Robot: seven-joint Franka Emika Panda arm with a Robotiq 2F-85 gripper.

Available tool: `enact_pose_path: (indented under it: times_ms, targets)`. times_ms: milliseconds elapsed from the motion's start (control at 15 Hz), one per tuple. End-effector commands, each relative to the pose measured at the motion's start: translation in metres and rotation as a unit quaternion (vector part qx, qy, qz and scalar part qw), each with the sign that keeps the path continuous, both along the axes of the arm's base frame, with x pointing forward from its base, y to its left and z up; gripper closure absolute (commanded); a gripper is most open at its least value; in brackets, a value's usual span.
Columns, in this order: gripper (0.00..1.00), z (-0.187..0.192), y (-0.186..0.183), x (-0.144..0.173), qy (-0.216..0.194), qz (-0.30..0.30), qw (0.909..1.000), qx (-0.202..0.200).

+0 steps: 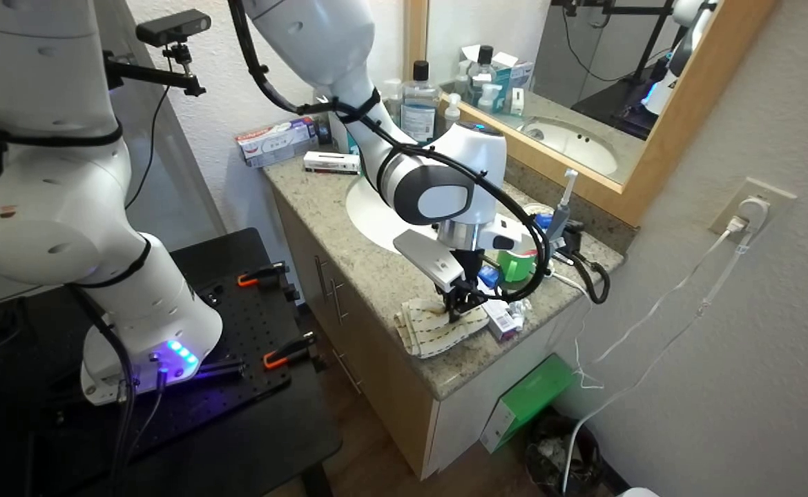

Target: Use the towel to wipe the base top

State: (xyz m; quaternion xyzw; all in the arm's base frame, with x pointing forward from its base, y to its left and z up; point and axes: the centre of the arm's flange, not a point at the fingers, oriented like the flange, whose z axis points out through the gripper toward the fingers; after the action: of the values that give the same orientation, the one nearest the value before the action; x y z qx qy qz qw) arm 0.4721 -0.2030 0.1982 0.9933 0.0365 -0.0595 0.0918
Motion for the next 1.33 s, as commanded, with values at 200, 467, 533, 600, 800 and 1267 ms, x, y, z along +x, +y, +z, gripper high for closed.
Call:
enact_pose_path:
  times_ms: [200, 467, 533, 600, 800, 1267]
  targets:
    - [0.98, -0.004, -0.029, 0.01, 0.009, -0.038, 0.9992, -0.002]
    - [0.98, -0.001, -0.045, 0.008, 0.004, -0.048, 0.9988, -0.005]
    - [0.98, 0.0, -0.048, 0.007, 0.003, -0.051, 0.9987, -0.006]
    - [0.98, 0.0, -0.049, 0.006, 0.003, -0.051, 0.9987, -0.006]
    - [0.98, -0.002, -0.045, 0.006, 0.003, -0.041, 0.9991, -0.005]
    - [0.98, -0.009, -0.025, 0.005, 0.021, -0.007, 0.9995, 0.021]
